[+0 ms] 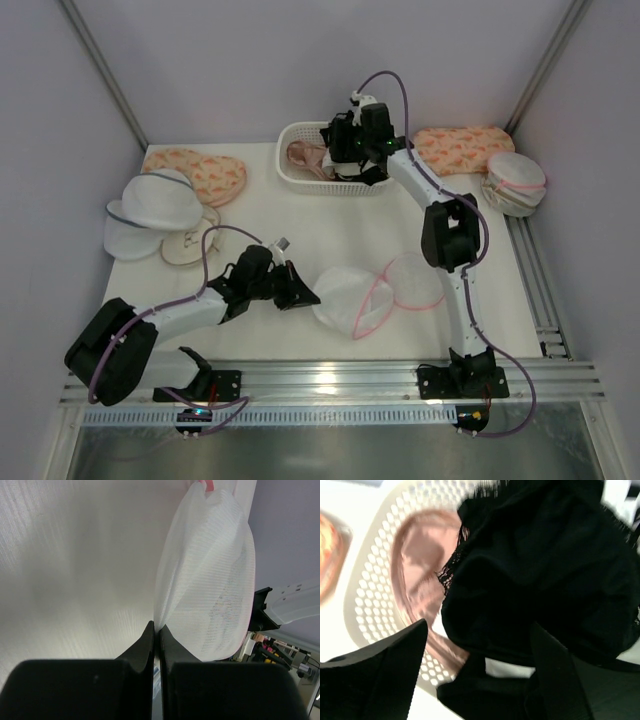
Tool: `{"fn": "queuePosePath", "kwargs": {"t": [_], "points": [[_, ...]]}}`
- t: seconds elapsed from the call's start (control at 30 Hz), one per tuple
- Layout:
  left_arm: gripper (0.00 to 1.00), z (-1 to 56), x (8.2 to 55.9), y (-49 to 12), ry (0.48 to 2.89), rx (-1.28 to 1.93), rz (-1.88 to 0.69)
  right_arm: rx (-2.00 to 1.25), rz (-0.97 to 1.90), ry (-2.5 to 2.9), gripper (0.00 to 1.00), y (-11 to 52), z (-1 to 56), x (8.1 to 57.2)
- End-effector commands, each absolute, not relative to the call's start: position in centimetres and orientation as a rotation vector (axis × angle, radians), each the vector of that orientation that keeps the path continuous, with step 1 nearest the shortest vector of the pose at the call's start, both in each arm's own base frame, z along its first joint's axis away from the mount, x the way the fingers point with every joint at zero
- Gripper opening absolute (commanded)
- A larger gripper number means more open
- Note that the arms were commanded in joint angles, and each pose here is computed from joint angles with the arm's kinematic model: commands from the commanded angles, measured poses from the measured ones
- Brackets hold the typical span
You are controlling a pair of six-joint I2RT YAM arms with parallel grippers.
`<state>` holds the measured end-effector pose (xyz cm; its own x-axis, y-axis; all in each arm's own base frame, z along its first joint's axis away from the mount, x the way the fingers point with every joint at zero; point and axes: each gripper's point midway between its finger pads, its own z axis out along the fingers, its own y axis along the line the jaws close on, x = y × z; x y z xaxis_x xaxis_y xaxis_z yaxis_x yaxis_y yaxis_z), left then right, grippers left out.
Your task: Unzip the laundry bag and remove the bra
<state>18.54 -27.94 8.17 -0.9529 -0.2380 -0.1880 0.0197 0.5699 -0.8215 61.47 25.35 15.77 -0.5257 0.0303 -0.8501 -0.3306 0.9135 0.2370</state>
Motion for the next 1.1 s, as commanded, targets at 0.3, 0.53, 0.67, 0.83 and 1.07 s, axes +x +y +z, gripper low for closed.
{"fn": "queuePosePath", "kwargs": {"t": [0.3,0.53,0.67,0.83,1.07], "points": [[0.00,9.5,19.2,-28.5,2.461,-0.171,-1.376,-0.095,0.393,1.747,0.95,19.4,31.5,51.5],[0.00,8.2,20.3,-27.9,2.452,-0.227,-1.295,0.078,0.150,1.944,0.96,13.2,26.3,44.0],[0.00,7.2,22.0,-27.1,2.407,-0.339,-1.202,0.255,-0.019,1.994,0.96,8.8,23.6,38.2],[0.00,6.3,24.5,-23.6,2.298,-0.534,-0.962,0.485,-0.074,2.082,0.96,5.0,17.7,30.9],[0.12,6.8,25.3,-22.6,2.267,-0.565,-0.897,0.560,0.048,2.183,0.96,5.1,11.1,25.4]]}}
